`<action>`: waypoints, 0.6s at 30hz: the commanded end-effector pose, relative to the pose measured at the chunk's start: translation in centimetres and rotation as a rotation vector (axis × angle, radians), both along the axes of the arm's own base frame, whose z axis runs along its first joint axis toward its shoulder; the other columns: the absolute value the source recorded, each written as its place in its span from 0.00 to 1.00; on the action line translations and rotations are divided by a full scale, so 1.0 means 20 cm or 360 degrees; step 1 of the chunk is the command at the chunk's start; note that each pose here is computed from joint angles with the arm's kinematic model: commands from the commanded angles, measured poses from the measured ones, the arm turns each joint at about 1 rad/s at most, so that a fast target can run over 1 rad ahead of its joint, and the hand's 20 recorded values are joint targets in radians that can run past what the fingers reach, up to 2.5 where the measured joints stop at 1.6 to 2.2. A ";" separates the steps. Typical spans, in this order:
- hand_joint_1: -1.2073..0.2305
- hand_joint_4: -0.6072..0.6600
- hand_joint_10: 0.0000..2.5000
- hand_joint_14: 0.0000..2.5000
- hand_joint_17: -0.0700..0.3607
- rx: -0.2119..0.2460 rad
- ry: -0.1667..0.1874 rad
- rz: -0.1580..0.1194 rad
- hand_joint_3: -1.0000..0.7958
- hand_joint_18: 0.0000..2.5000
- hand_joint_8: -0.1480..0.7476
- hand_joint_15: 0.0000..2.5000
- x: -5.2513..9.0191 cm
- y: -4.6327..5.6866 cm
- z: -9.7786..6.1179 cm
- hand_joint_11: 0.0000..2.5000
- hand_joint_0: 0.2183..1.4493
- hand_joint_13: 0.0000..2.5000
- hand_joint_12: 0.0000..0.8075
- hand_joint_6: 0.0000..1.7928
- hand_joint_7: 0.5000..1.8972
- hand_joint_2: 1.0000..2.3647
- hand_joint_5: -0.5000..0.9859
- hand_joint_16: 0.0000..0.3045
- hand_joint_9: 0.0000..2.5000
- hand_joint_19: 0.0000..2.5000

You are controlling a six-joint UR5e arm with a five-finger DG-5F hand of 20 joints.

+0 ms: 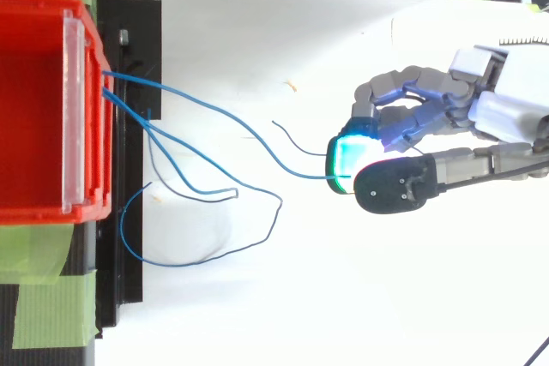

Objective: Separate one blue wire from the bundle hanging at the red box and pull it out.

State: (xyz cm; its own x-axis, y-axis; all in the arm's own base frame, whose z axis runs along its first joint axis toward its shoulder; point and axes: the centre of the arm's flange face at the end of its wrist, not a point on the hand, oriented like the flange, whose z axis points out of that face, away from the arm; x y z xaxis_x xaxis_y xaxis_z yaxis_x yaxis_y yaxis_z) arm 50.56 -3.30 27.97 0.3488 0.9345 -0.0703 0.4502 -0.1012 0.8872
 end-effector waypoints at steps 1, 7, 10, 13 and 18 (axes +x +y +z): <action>0.33 0.44 0.01 0.01 0.44 0.0061 -0.0019 -0.0013 0.48 0.12 0.47 0.17 -0.05 0.00 -0.10 0.40 0.34 0.13 0.49 0.43 0.53 0.02 0.23 0.17 0.31 0.25; 0.33 0.44 0.01 0.01 0.44 0.0087 -0.0035 -0.0021 0.48 0.12 0.48 0.17 -0.06 0.01 -0.13 0.41 0.34 0.13 0.49 0.43 0.53 0.02 0.23 0.17 0.31 0.25; 0.33 0.44 0.01 0.01 0.44 0.0081 -0.0057 -0.0014 0.49 0.12 0.48 0.17 -0.04 0.01 -0.13 0.40 0.34 0.13 0.48 0.43 0.54 0.02 0.23 0.17 0.31 0.25; 0.32 0.44 0.01 0.01 0.44 0.0099 -0.0126 -0.0003 0.49 0.12 0.48 0.17 -0.01 0.02 -0.12 0.40 0.34 0.13 0.48 0.43 0.53 0.02 0.23 0.17 0.31 0.25; 0.33 0.44 0.01 0.01 0.44 0.0123 -0.0241 0.0010 0.49 0.12 0.48 0.17 0.03 0.04 -0.11 0.41 0.33 0.13 0.48 0.43 0.53 0.02 0.23 0.17 0.32 0.25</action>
